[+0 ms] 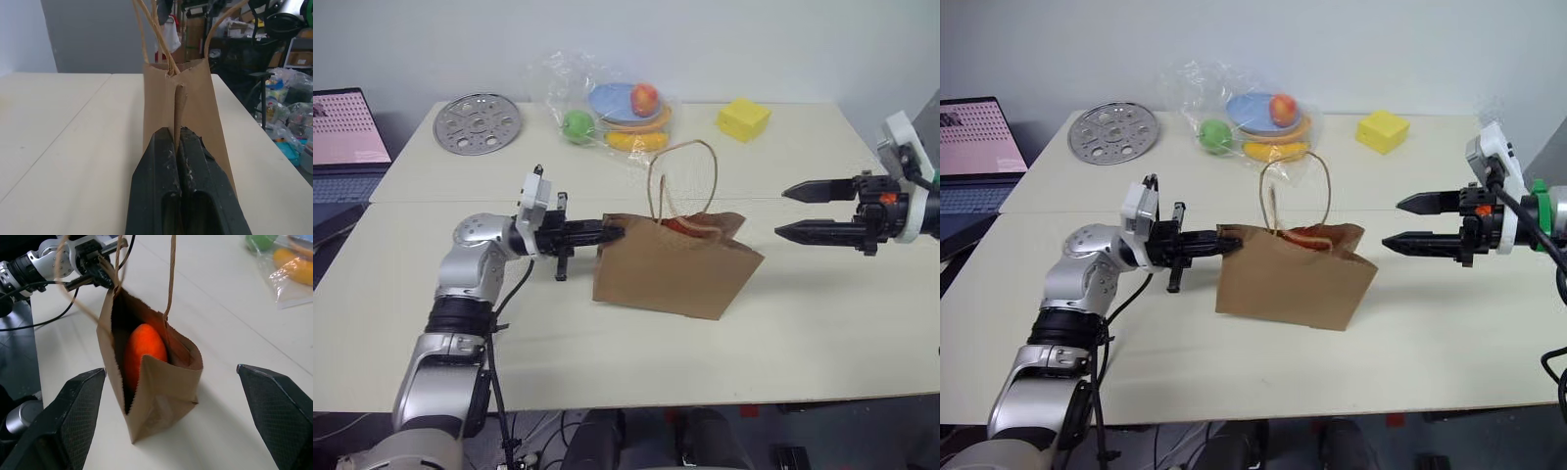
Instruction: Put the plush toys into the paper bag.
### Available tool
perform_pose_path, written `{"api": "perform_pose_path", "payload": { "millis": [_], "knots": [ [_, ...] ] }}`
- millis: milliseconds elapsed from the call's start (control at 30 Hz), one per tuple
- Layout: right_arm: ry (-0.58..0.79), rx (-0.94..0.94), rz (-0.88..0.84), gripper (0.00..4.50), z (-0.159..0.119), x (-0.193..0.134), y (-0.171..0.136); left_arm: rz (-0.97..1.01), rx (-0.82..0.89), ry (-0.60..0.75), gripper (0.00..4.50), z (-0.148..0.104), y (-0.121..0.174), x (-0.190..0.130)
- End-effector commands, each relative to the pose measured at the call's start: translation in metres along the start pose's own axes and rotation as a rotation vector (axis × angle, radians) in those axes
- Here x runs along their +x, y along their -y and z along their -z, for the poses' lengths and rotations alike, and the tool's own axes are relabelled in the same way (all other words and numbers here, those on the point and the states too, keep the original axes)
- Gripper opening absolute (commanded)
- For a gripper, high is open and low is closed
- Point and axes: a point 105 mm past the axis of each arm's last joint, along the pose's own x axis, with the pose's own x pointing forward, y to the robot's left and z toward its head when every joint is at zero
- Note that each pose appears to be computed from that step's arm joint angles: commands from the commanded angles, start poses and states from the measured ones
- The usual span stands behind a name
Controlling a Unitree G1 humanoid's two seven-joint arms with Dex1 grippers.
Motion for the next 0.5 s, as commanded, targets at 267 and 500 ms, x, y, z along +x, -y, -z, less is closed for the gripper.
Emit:
{"api": "perform_pose_path", "payload": {
  "millis": [267,500],
  "knots": [
    [0.016,-0.047,-0.01,4.5,-0.002,0.007,0.002,-0.051,0.049,-0.123,0.93,0.009,0.016,-0.024],
    [0.001,-0.043,0.003,4.5,0.008,0.008,0.018,-0.106,0.019,-0.221,3.15,-0.01,0.018,-0.053]
  ]
}}
